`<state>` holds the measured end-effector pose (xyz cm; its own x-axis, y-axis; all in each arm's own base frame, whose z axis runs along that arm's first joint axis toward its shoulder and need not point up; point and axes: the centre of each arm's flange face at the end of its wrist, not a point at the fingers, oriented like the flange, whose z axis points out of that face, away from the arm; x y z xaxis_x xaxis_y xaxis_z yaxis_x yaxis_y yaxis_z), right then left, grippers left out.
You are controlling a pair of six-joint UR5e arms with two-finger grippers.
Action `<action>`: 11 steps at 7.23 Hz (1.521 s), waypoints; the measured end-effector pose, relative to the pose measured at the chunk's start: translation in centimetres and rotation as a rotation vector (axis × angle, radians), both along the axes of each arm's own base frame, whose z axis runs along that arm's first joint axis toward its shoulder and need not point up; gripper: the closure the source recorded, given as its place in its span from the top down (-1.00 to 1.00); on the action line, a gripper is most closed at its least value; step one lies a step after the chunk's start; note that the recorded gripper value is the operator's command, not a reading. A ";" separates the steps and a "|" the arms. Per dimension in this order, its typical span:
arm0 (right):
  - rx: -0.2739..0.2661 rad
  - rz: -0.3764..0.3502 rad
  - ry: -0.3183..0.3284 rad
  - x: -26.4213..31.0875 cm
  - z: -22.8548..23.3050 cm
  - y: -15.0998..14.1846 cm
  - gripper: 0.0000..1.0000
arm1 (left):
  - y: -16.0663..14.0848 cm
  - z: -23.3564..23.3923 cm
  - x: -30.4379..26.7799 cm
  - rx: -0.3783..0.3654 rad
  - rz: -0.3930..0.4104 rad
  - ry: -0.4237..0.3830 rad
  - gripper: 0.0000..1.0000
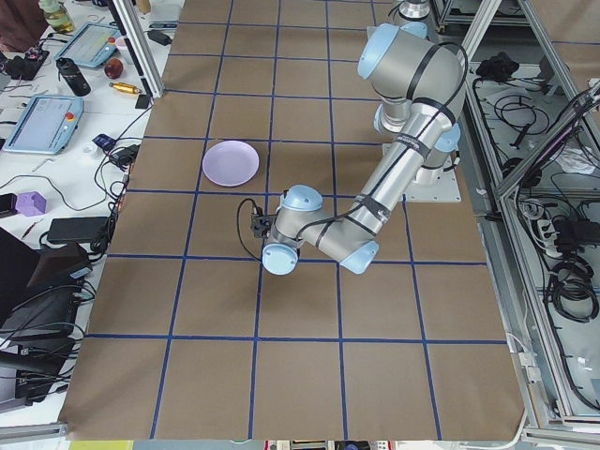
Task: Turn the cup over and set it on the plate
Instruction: 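Lift the cup with the left gripper, turning it upright toward the plate, then carry the upright cup over the white plate and lower it with the left gripper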
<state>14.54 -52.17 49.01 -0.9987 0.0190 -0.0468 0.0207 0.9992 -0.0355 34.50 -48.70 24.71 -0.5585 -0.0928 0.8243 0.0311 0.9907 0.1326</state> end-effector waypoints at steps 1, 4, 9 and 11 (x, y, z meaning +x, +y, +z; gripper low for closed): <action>0.000 0.000 0.000 0.0 0.0 0.0 1.00 | -1.6 2.6 -1.5 -0.008 -0.025 -0.025 -1.00; 0.000 -0.001 0.000 0.0 0.0 0.0 1.00 | -5.2 9.2 -9.8 -0.004 -0.177 -0.166 -1.00; 0.000 0.000 0.000 0.0 0.0 0.0 1.00 | -10.6 15.4 -24.7 -0.041 -0.248 -0.531 -1.00; 0.000 0.000 0.000 0.0 0.0 0.0 1.00 | -13.0 14.6 -29.2 -0.088 -0.256 -0.640 -1.00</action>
<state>14.54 -52.18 49.01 -0.9987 0.0185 -0.0473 0.0202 0.9992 -0.0358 5.32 -61.70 39.30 -0.9326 0.1592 0.3239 0.2081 0.9704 0.1224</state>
